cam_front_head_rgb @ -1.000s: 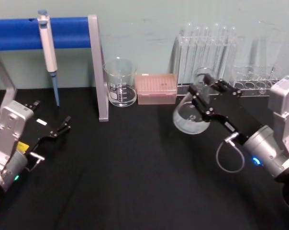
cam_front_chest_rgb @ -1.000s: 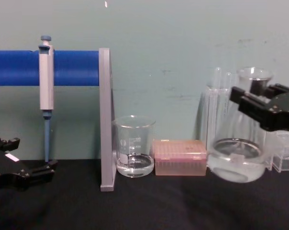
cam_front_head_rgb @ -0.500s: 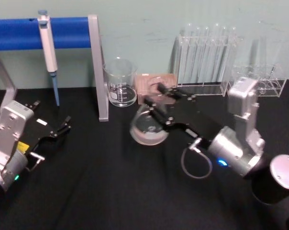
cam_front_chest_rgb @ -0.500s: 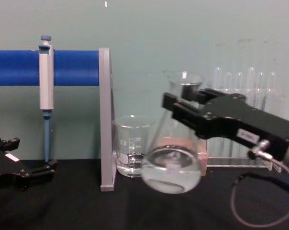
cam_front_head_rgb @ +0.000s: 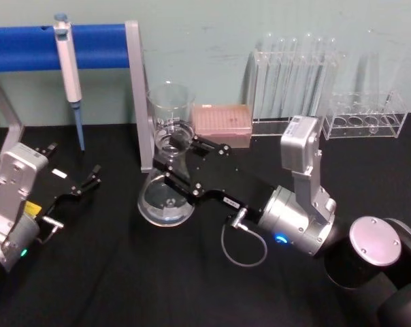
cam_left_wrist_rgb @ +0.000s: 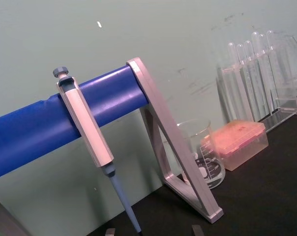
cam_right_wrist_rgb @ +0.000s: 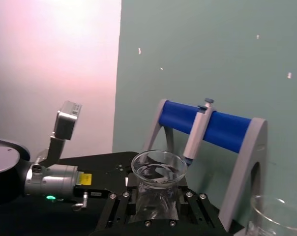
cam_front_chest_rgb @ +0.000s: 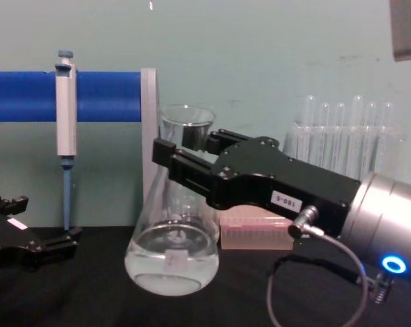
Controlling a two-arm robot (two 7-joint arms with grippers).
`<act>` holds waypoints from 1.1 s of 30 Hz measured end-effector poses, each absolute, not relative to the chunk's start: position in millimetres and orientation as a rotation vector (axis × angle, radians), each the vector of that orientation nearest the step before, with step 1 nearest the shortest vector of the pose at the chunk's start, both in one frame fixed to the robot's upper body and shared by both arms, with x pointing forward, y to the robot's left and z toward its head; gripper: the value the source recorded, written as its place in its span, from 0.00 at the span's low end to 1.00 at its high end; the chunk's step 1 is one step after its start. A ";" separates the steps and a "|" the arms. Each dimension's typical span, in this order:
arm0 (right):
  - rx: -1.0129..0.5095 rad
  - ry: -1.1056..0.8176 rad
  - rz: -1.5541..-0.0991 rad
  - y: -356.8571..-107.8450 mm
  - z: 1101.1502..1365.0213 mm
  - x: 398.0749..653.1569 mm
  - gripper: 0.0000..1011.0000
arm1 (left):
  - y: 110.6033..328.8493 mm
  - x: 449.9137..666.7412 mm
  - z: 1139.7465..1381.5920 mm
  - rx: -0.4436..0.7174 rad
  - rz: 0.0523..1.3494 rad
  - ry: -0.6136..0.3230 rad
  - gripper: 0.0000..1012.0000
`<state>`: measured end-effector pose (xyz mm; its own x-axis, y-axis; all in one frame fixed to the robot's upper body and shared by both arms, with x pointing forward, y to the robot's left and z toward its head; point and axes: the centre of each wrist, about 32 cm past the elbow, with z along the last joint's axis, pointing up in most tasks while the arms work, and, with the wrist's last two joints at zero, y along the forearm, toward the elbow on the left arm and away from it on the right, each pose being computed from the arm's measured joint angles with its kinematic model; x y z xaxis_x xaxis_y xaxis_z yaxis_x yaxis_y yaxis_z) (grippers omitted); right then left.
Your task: Grasp the erlenmeyer flask with one hand, shake it three times, then place it back.
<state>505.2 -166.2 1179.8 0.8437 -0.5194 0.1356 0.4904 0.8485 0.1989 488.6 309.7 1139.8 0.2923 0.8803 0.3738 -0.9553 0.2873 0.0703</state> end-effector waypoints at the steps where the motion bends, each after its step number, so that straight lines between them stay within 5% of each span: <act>1: 0.159 -0.187 -0.533 -165.6 1179.7 505.3 0.45 | 309.7 488.6 1139.8 0.304 1.248 -0.285 0.99; 20: 0.163 -0.194 -0.571 -173.2 1181.0 506.2 0.45 | 309.7 488.6 1139.8 0.305 1.248 -0.285 0.99; 33: 0.156 -0.240 -0.785 -218.3 1185.7 495.4 0.45 | 309.7 488.6 1139.8 0.304 1.248 -0.285 0.99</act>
<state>495.4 -218.3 1185.7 0.6820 -0.7147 0.1554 0.6794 0.6977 0.2272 488.6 309.7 1139.8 0.2923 0.8803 0.3737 -0.9553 0.2873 0.0703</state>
